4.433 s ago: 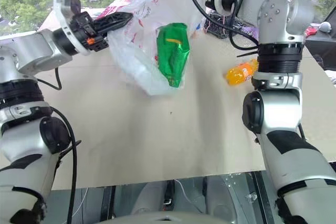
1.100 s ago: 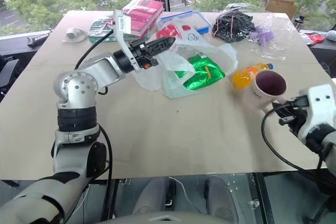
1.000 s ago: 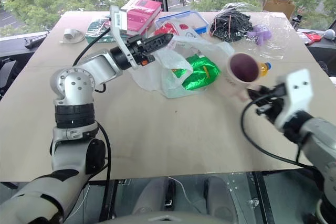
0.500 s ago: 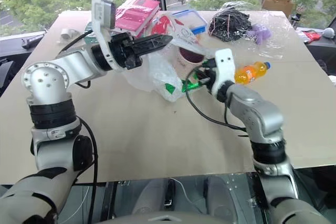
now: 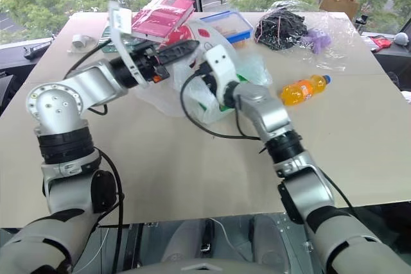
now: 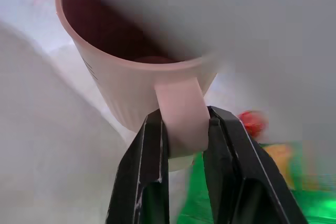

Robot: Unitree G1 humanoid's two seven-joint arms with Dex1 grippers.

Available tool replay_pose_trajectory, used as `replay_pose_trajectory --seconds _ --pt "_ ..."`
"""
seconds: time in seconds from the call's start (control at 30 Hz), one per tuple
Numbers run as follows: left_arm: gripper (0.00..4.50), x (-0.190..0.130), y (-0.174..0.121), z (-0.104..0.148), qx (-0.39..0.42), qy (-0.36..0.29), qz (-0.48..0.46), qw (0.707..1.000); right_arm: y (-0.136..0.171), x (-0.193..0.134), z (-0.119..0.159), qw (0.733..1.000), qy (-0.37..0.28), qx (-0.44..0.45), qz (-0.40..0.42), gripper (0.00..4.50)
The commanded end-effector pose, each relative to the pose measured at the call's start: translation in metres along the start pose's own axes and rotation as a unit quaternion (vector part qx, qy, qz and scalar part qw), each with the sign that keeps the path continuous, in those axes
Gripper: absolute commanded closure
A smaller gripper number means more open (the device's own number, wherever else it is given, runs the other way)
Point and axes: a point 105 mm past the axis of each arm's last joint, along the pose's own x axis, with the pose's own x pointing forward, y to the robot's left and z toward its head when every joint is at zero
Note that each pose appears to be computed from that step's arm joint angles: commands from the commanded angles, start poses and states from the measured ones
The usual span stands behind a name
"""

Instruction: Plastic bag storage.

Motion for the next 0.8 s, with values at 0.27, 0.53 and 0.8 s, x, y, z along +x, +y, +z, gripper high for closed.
replay_pose_trajectory --seconds 0.27,0.53,0.8 --pt "4.5 0.006 -0.003 0.002 -0.005 -0.022 -0.012 1.0 0.028 0.004 0.004 0.995 -0.009 -0.087 0.037 0.81" --pt "4.5 0.007 0.013 0.009 -0.02 -0.054 0.028 0.998 0.01 -0.075 0.033 0.994 -0.038 -0.101 0.008 0.72" --pt "4.5 0.01 0.019 0.009 -0.031 -0.071 0.045 0.996 -0.049 -0.17 0.032 0.981 -0.006 -0.033 -0.19 0.72"
